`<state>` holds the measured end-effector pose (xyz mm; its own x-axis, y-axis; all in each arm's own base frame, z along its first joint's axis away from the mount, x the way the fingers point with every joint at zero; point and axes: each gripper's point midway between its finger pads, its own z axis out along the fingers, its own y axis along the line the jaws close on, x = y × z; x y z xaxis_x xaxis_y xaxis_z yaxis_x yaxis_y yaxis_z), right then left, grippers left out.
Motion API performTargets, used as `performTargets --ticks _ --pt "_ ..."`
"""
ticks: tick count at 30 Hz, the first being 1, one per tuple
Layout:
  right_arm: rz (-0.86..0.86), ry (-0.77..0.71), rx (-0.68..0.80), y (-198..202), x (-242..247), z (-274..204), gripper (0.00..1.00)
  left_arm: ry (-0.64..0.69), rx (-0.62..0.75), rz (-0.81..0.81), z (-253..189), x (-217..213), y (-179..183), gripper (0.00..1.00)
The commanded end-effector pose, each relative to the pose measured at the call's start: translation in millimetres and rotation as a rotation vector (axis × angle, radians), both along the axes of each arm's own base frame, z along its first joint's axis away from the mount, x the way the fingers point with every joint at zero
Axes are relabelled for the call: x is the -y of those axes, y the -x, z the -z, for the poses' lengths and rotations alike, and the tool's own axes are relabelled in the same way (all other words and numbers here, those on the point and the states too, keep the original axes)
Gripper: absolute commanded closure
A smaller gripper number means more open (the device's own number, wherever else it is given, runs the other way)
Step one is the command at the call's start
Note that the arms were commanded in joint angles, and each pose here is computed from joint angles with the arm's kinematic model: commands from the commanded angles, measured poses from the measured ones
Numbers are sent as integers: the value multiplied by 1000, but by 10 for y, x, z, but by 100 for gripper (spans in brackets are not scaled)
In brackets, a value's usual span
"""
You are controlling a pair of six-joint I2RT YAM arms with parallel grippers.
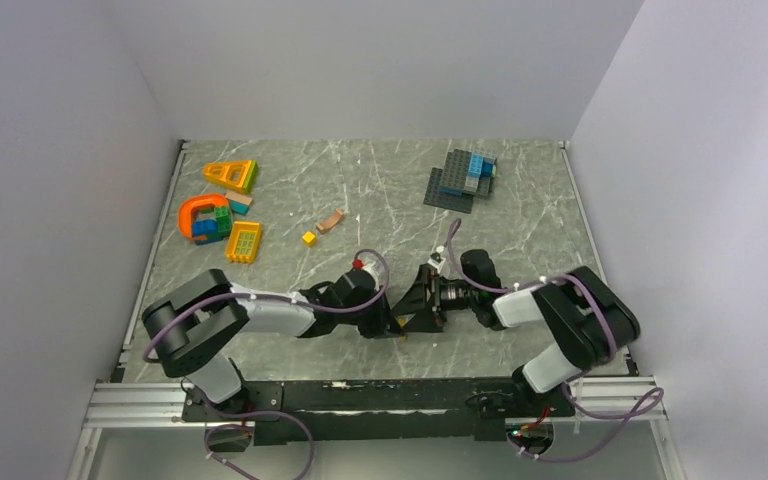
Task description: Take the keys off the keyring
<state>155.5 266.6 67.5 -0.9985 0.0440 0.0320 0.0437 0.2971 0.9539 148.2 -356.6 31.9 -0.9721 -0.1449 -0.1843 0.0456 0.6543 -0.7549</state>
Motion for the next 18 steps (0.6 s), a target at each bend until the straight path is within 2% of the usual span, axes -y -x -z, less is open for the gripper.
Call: performTargets --ticks 1,4,12,18 --pt "-30 56 157 -168 -26 -373 0 -51 101 157 -367 3 74 100" --pt "-21 66 240 -258 -1 -662 0 -99 123 223 -496 -123 158 100" --pt "85 40 292 -361 270 -1168 0 -162 240 331 -1069 -309 131 100" --pt "191 60 186 -436 444 -1380 0 -170 351 461 -1648 -296 96 100"
